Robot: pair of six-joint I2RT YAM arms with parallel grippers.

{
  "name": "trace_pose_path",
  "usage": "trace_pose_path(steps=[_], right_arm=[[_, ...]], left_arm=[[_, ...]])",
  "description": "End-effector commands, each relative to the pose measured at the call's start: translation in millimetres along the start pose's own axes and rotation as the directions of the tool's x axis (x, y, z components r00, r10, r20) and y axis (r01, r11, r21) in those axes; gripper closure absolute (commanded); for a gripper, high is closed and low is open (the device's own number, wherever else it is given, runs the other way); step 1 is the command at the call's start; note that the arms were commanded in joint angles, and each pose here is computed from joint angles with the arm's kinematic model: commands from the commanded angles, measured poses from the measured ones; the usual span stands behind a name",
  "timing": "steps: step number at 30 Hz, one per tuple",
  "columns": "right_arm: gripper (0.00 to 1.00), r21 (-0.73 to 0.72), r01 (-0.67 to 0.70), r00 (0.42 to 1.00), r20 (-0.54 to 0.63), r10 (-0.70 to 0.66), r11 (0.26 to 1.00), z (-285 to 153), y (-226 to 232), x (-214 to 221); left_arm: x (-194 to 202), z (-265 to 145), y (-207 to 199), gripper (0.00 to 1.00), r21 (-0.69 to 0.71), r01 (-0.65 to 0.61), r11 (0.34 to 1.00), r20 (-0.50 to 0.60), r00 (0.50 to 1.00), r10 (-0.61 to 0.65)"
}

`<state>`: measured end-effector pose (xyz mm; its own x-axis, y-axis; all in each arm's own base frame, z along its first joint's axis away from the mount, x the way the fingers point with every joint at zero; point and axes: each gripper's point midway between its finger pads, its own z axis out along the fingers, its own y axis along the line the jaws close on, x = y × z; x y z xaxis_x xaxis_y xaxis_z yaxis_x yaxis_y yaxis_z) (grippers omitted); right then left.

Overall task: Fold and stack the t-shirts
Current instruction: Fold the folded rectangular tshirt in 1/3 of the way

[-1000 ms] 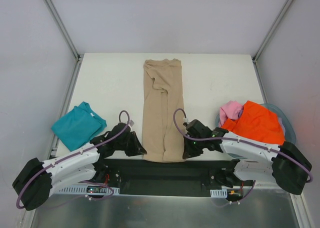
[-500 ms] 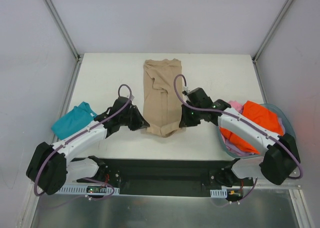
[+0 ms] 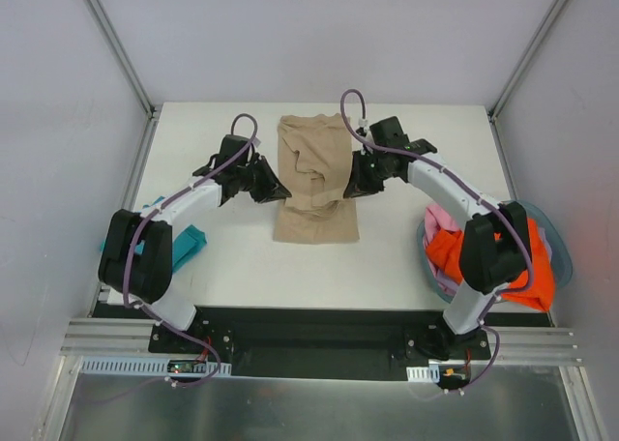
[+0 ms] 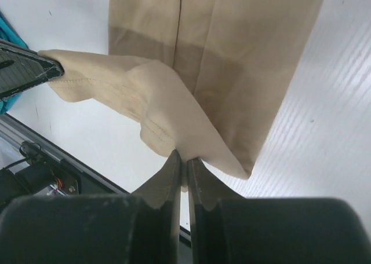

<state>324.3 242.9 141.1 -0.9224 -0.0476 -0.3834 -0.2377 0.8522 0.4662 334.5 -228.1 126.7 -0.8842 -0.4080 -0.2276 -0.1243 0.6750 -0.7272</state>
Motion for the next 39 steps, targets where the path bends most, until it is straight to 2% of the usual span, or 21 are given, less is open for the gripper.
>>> trace_pose_path(steps=[1,5,11,12,13,16,18,19,20,21,22,23,24,25,26,31,37,39], right_arm=[[0.93,-0.065,0.029,0.999,0.025,-0.027,0.997,1,8,-34],[0.93,-0.043,0.004,1.0,0.03,-0.003,0.999,11,-8,-51],[0.92,-0.019,-0.045,0.999,-0.014,0.045,0.999,35,-30,-54],[0.92,-0.013,-0.053,0.999,-0.016,0.052,0.999,36,-32,-55],[0.91,-0.006,-0.062,0.998,-0.015,0.062,0.998,38,-37,-56],[0.86,0.027,-0.062,0.998,-0.014,0.063,0.998,50,-51,-61],[0.78,0.018,-0.046,0.999,-0.019,0.046,0.999,61,-55,-69],[0.77,0.017,-0.045,0.999,-0.018,0.046,0.999,65,-57,-72],[0.71,0.016,-0.047,0.998,-0.031,0.048,0.999,73,-61,-72],[0.66,-0.003,-0.037,0.999,-0.022,0.037,0.999,72,-57,-79],[0.6,-0.012,-0.035,0.999,-0.02,0.035,0.999,71,-57,-81],[0.48,-0.026,-0.019,1.0,-0.019,0.019,0.999,70,-53,-83],[0.39,-0.048,-0.007,1.0,-0.012,0.007,0.999,64,-47,-84],[0.32,-0.055,-0.007,1.0,-0.013,0.006,0.998,62,-45,-83],[0.03,-0.059,0.032,0.999,0.013,-0.031,0.998,49,-39,-86],[0.03,-0.016,0.094,0.993,0.071,-0.093,0.995,8,-24,-67],[0.03,-0.024,0.11,0.994,0.005,-0.11,0.994,13,-10,-8],[0.03,-0.012,0.078,0.996,-0.033,-0.078,0.997,21,-14,12]], left_arm=[[-29,3,-18,1.0,0.078,-0.038,0.996,-0.008,0.999,0.039],[-42,21,-10,1.0,0.079,-0.015,0.997,-0.044,0.999,0.019],[-53,37,4,1.0,0.058,0.019,0.998,-0.062,0.998,-0.015],[-54,39,6,0.96,0.05,0.02,0.999,-0.059,0.998,-0.017],[-56,43,12,0.96,0.035,0.027,0.999,-0.056,0.998,-0.025],[-63,54,25,0.94,-0.009,0.03,1.0,-0.037,0.999,-0.03],[-71,61,28,0.91,-0.021,0.035,0.999,-0.027,0.999,-0.035],[-72,66,33,0.87,-0.023,0.052,0.998,-0.038,0.998,-0.052],[-74,67,32,0.84,-0.016,0.056,0.998,-0.044,0.997,-0.056],[-77,67,30,0.76,-0.014,0.054,0.998,-0.036,0.998,-0.055],[-79,64,28,0.63,-0.012,0.054,0.998,-0.026,0.998,-0.054],[-82,60,26,0.47,-0.015,0.045,0.999,-0.01,0.999,-0.045],[-81,58,31,0.18,-0.039,0.049,0.998,0.005,0.999,-0.049],[-84,47,23,0.01,-0.031,0.031,0.999,0.032,0.999,-0.03],[-83,42,21,0.01,-0.034,0.023,0.999,0.045,0.999,-0.021],[-62,3,23,0.01,-0.055,0.019,0.998,0.104,0.995,-0.013],[-22,-29,42,0.01,-0.076,0.041,0.996,0.128,0.991,-0.031],[-10,-31,49,0.01,-0.083,0.052,0.995,0.116,0.992,-0.042]])
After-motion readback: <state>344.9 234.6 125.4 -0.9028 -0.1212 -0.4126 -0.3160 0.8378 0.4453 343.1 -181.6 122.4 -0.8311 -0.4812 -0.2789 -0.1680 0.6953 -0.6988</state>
